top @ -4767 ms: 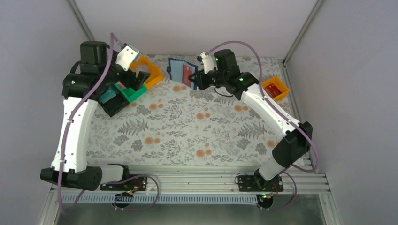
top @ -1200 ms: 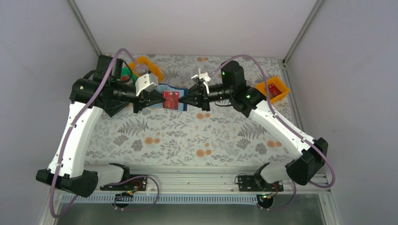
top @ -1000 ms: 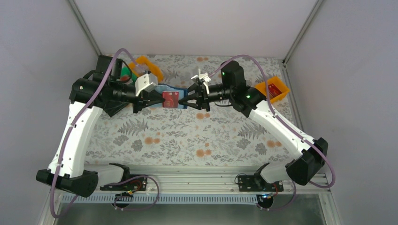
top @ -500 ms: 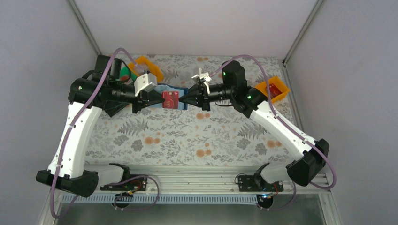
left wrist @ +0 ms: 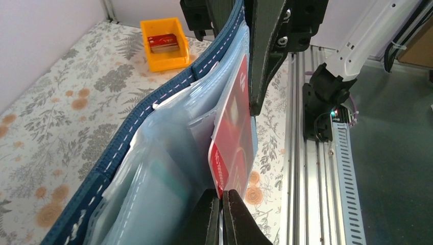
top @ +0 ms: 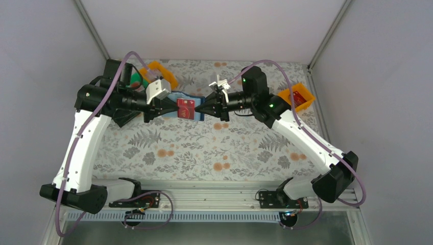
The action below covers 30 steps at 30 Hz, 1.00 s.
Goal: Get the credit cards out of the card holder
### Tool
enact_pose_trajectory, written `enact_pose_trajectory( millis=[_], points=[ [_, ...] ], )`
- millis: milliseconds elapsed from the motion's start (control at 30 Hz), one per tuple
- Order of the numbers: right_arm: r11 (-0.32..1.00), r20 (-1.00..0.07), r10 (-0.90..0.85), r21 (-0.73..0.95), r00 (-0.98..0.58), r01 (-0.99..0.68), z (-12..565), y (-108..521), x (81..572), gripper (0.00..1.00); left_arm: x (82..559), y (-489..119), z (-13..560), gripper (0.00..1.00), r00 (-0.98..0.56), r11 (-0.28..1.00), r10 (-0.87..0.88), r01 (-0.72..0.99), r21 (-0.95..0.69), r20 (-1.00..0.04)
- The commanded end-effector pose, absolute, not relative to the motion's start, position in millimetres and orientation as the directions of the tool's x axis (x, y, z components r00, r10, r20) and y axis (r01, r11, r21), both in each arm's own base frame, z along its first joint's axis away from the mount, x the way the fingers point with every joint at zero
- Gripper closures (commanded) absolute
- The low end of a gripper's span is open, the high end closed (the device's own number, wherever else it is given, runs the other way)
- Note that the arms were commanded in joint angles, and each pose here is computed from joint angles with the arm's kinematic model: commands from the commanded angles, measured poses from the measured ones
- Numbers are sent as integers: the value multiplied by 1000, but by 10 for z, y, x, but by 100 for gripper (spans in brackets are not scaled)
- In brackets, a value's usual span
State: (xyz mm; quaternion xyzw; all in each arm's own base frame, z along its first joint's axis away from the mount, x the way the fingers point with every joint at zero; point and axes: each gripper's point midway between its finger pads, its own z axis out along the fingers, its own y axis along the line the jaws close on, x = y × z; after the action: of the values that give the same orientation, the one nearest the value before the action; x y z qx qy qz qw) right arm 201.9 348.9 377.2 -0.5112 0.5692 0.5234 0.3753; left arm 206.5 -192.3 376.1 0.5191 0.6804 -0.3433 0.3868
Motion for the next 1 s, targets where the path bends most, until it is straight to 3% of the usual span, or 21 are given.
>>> enact_pose_trajectory(
  millis=[0,467,567,700,800,967],
  points=[
    [-103,-978,-158,153,-135,-983,3980,3419,1902,96,2054,-1923,3900,98,-116,218,420,976,-24,-900],
    [-118,-974,-170,170,-148,-978,3941,3376,1893,96,2049,-1932,3881,98,-108,202,413,979,-25,-904],
    [-130,-974,-168,172,-149,-976,3950,3379,1882,96,2104,-1981,3890,84,-136,192,381,979,-66,-914],
    [-132,-976,-165,167,-145,-977,3968,3376,1878,96,2169,-2006,3804,82,-167,184,383,978,-102,-908],
    [-135,-976,-166,167,-143,-977,3970,3368,1863,96,2162,-2019,3790,83,-165,168,379,980,-107,-910],
    [-126,-976,-166,164,-142,-978,3972,3359,1865,96,2002,-2042,3891,97,-127,98,353,990,-98,-927]
  ],
)
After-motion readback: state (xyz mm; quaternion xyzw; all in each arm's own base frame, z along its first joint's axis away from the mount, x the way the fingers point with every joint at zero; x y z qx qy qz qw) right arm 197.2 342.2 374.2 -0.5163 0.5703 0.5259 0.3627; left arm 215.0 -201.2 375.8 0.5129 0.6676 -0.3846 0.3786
